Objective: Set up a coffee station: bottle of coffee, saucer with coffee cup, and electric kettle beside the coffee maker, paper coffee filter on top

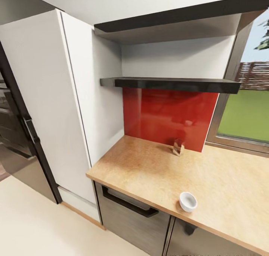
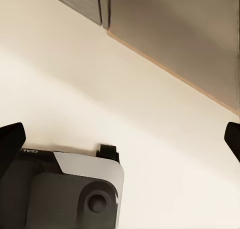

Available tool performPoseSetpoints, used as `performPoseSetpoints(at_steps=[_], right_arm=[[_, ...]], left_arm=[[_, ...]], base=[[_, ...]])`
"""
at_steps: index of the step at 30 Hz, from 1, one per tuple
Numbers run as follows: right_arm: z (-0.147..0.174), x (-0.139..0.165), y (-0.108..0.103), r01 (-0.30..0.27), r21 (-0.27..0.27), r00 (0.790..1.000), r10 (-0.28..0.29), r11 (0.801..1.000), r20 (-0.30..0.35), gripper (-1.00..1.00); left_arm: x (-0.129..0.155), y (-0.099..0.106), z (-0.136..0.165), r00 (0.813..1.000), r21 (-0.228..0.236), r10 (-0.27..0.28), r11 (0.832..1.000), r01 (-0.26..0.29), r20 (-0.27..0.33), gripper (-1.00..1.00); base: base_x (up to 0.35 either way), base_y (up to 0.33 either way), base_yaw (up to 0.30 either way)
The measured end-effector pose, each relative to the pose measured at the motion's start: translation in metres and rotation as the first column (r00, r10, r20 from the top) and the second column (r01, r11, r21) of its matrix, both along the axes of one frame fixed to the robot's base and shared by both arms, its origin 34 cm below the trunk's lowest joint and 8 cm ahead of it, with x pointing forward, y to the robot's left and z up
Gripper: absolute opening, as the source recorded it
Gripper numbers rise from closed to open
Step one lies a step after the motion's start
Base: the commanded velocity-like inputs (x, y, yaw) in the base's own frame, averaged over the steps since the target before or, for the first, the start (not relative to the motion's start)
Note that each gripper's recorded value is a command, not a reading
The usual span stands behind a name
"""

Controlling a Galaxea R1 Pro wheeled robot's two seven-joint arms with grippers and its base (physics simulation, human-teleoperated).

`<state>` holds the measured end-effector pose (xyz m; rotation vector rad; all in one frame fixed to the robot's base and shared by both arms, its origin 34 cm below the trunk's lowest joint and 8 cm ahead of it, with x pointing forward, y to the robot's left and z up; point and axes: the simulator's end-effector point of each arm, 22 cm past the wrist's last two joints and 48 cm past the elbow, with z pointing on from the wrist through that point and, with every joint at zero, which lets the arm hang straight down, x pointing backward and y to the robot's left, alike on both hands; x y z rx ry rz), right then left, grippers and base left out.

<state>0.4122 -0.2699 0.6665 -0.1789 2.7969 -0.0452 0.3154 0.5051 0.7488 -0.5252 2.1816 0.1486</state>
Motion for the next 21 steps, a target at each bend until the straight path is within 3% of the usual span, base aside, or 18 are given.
performPoseSetpoints(at_steps=[4,6,8,10,12,16,21], right_arm=[[0.000,0.000,-0.001,0.000,-0.001,1.000,0.000,1.000,0.000,1.00],[0.000,0.000,-0.001,0.000,-0.001,1.000,0.000,1.000,0.000,1.00],[0.000,0.000,0.000,-0.001,0.000,1.000,0.001,1.000,0.000,1.00],[0.000,0.000,0.000,-0.001,0.000,1.000,0.001,1.000,0.000,1.00],[0.000,0.000,0.000,-0.002,0.000,1.000,0.002,1.000,0.000,1.00],[0.000,0.000,0.000,-0.002,0.001,1.000,0.002,1.000,0.000,1.00],[0.000,0.000,0.003,-0.004,0.004,1.000,0.004,1.000,-0.001,1.00]], left_arm=[[-0.002,-0.006,-0.004,0.999,0.000,-0.030,1.000,0.030,-0.021,1.00],[-0.015,-0.024,-0.019,0.990,-0.005,-0.107,0.994,0.107,-0.087,1.00],[-0.040,-0.043,-0.039,0.969,-0.027,-0.177,0.984,0.175,-0.174,1.00],[-0.080,-0.068,-0.063,0.922,-0.073,-0.261,0.965,0.251,-0.286,1.00],[-0.111,-0.084,-0.078,0.878,-0.106,-0.310,0.951,0.292,-0.365,1.00],[-0.136,-0.079,-0.086,0.843,-0.070,-0.296,0.952,0.297,-0.448,1.00],[-0.179,-0.053,-0.090,0.805,0.037,-0.180,0.969,0.243,-0.565,1.00]], base=[[0.010,0.006,-0.264],[0.003,0.002,-0.264],[0.001,0.001,-0.264],[0.001,0.000,-0.264],[0.000,0.000,-0.264],[0.000,0.000,-0.264],[0.000,0.000,-0.264]])
